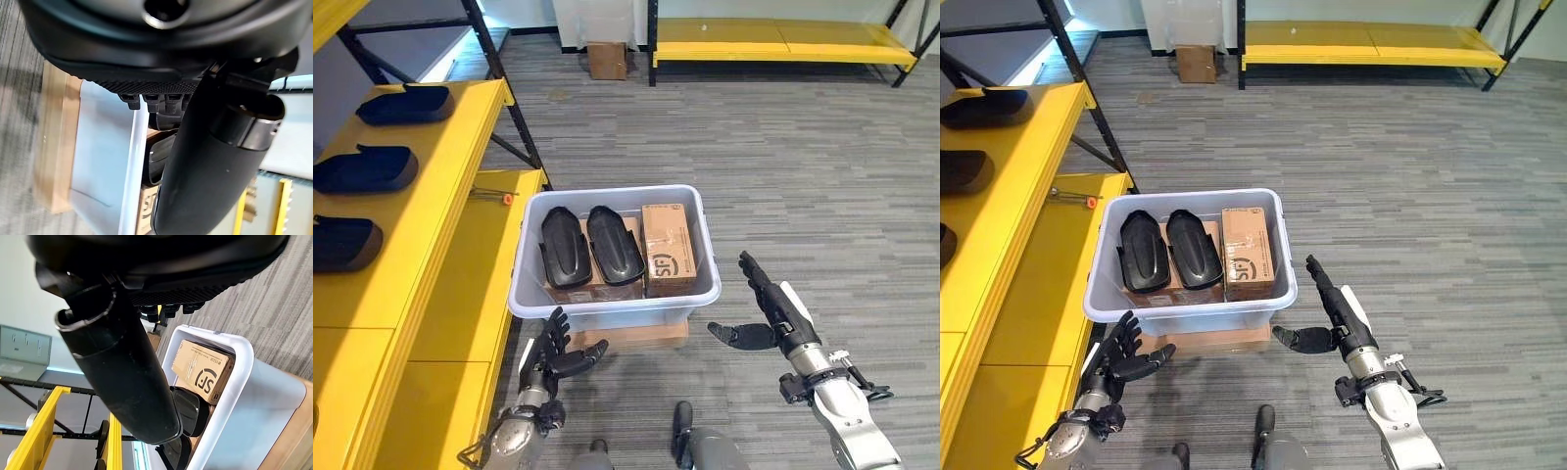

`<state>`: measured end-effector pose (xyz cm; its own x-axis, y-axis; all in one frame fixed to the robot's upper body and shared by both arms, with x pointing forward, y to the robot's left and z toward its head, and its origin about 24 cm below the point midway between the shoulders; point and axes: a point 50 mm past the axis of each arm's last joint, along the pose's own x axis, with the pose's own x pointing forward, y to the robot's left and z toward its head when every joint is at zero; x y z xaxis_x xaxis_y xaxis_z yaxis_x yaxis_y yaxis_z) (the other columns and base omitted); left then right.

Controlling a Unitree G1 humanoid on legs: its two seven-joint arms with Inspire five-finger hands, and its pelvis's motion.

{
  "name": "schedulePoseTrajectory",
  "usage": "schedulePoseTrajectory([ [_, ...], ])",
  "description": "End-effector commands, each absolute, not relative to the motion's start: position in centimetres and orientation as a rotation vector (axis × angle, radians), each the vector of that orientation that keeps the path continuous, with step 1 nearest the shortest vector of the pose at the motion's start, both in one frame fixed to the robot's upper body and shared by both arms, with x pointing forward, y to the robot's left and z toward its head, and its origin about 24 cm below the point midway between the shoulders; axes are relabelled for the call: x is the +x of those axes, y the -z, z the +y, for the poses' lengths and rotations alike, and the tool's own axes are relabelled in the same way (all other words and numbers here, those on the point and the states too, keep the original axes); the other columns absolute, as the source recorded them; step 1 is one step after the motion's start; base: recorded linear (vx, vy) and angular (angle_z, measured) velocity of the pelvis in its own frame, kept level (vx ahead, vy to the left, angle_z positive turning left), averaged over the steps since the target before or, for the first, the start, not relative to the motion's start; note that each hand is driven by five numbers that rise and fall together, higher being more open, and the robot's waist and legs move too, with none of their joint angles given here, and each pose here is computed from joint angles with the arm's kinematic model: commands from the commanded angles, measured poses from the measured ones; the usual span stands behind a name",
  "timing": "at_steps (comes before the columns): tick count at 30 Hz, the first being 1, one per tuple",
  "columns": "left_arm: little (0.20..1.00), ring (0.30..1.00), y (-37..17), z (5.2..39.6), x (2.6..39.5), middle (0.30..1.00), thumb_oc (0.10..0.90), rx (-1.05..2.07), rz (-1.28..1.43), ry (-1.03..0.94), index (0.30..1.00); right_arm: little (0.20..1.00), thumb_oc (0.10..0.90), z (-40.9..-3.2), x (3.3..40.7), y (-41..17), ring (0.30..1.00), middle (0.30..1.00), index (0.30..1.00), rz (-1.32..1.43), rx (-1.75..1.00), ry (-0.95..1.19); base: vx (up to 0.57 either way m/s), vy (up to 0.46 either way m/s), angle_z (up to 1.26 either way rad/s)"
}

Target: Move parts from the plastic box to the shelf.

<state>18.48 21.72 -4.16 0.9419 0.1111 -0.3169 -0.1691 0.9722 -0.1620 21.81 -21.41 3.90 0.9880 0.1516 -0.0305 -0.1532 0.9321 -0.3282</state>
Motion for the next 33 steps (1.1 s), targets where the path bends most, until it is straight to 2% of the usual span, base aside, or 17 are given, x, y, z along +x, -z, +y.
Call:
schedulePoseTrajectory([
  [1, 1.0, 1.0, -0.5, 22.0, 20.9, 1.0, 0.9, -0.178, 0.057, -0.094, 1.0, 1.0, 0.9, -22.3, 22.7, -8.4, 1.0, 1.0, 1.0, -0.243, -0.333, -0.095, 0.15, 0.071, 0.15],
  [5, 1.0, 1.0, -0.4, 22.1, 20.8, 1.0, 0.9, -0.159, 0.068, -0.097, 1.0, 1.0, 0.9, -22.1, 22.7, -8.2, 1.0, 1.0, 1.0, -0.239, -0.325, -0.092, 0.17, 0.142, 0.1],
  [13, 1.0, 1.0, -0.4, 22.6, 20.2, 1.0, 0.9, -0.141, 0.067, -0.096, 1.0, 1.0, 0.9, -21.8, 21.9, -7.0, 1.0, 1.0, 1.0, -0.186, -0.304, -0.11, 0.14, 0.192, -0.6],
  [21, 1.0, 1.0, -1.3, 23.0, 20.9, 1.0, 0.9, -0.106, 0.04, -0.087, 1.0, 1.0, 0.9, -21.3, 22.1, -7.1, 1.0, 1.0, 1.0, -0.189, -0.309, -0.117, 0.07, 0.174, 0.02],
  [27, 1.0, 1.0, -1.7, 23.4, 21.2, 1.0, 0.9, -0.091, 0.025, -0.095, 1.0, 1.0, 0.9, -21.8, 22.4, -8.1, 1.0, 1.0, 1.0, -0.223, -0.412, -0.11, 0.03, 0.076, 0.02],
  [33, 1.0, 1.0, -2.2, 23.5, 21.5, 1.0, 0.9, -0.075, 0.015, -0.068, 1.0, 1.0, 0.9, -22.5, 24.4, -12.5, 1.0, 1.0, 1.0, -0.39, -0.621, -0.105, 0.01, 0.008, 0.04],
])
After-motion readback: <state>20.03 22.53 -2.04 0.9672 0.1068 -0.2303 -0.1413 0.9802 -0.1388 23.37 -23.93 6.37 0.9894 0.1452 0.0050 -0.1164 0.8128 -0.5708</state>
